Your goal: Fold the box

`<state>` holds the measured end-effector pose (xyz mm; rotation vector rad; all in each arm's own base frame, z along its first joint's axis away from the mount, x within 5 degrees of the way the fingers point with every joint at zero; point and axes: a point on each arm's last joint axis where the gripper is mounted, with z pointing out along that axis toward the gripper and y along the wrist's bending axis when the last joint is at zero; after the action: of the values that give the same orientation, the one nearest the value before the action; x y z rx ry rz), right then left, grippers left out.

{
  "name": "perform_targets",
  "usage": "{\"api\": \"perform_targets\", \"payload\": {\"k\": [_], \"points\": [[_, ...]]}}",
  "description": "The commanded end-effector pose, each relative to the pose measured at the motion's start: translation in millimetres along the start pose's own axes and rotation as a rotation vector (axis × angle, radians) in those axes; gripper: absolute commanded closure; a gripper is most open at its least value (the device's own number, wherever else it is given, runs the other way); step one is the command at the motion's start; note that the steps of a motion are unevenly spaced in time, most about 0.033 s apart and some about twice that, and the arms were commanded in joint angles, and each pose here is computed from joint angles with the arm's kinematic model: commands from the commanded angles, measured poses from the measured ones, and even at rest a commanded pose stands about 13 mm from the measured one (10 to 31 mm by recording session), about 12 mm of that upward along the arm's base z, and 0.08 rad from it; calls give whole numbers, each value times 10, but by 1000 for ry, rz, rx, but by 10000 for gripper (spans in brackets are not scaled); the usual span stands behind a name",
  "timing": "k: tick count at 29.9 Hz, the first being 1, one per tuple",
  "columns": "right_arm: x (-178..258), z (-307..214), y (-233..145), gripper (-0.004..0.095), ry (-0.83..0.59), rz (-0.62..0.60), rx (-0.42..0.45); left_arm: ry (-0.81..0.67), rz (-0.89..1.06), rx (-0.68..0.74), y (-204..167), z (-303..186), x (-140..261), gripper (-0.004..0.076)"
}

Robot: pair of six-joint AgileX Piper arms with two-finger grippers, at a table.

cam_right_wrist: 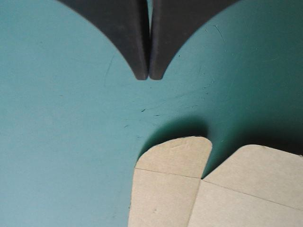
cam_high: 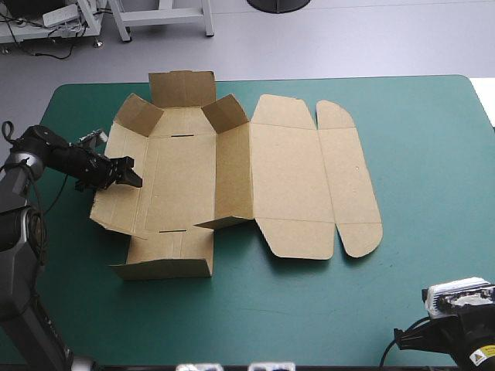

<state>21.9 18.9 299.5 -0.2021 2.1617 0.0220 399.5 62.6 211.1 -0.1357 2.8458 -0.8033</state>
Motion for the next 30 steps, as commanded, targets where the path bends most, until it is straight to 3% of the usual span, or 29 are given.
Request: {"api": "perform_targets", "payload": {"k": [1,5,15,18,23,30], "points": [[-121,-31,-16,928,-63,-2,7,27,42,4,-309,-271,127,308],[-121,-31,-16,928,-63,-8,7,48,41,-58,-318,-352,288,308],[-126,-31,-10,928,-68,-10,1,100,38,7,-283,-189,440,328],[-130,-31,0,928,-73,-3,-10,101,59,8,-276,-179,437,418],[-135,-32,17,928,-79,8,-29,54,65,7,-289,-198,382,716],[-105,-31,30,928,-46,7,-43,-30,187,74,-428,-327,250,724]]}}
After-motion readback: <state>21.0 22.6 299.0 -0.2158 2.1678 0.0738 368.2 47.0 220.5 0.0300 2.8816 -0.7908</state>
